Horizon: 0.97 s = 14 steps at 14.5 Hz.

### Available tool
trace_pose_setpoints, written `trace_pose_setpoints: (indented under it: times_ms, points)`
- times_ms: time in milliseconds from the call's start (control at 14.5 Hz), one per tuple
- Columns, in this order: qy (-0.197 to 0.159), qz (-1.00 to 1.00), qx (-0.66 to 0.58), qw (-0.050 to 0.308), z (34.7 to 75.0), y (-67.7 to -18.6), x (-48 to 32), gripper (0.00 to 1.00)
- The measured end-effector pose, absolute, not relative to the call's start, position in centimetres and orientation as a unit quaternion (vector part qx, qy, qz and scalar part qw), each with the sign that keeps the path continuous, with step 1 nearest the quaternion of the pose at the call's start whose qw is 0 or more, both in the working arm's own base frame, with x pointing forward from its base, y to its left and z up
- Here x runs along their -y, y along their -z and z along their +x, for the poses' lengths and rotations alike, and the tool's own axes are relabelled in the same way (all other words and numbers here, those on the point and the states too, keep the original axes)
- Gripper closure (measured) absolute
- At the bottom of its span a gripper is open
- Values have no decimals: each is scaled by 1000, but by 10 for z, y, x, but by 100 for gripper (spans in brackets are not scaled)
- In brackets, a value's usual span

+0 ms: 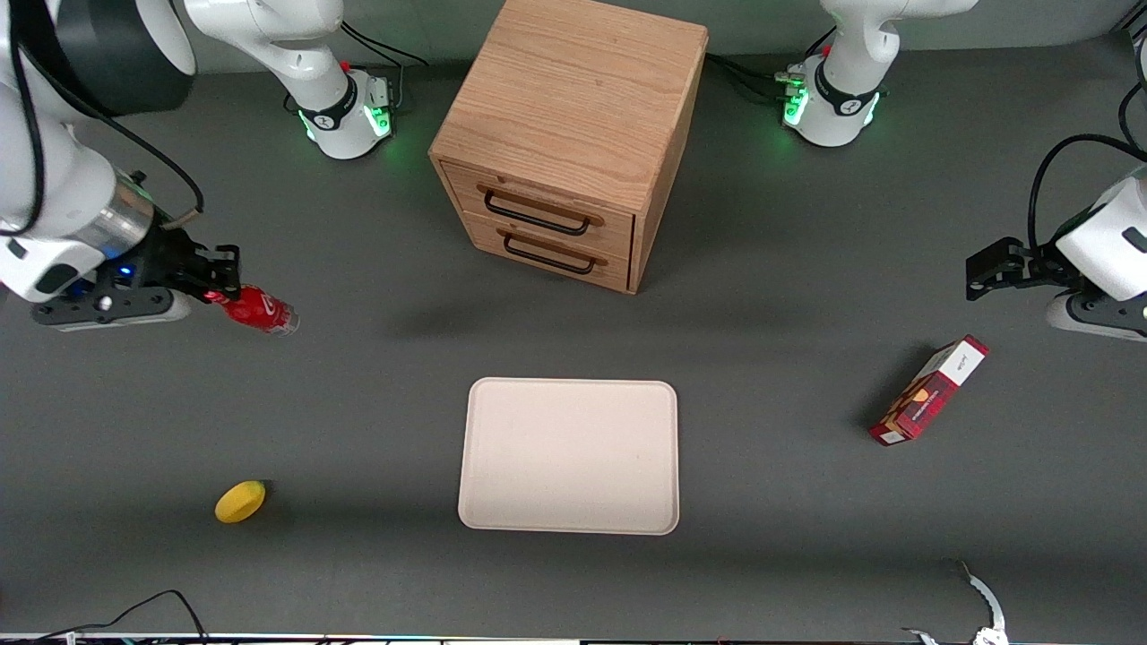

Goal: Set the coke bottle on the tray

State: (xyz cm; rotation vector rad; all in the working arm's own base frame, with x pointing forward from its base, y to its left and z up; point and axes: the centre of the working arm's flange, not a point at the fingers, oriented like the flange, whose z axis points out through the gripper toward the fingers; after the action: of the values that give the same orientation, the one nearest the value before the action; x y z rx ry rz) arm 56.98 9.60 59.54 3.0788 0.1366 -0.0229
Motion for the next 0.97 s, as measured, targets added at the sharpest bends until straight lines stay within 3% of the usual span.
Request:
trace_pose_setpoints:
  times_ms: [345, 621, 966]
  points:
    - [4, 999, -31, 23, 582, -594, -133, 69]
    - [10, 1000, -16, 13, 599, -565, -201, 69]
    - [-9, 1000, 7, -11, 627, -534, -262, 69]
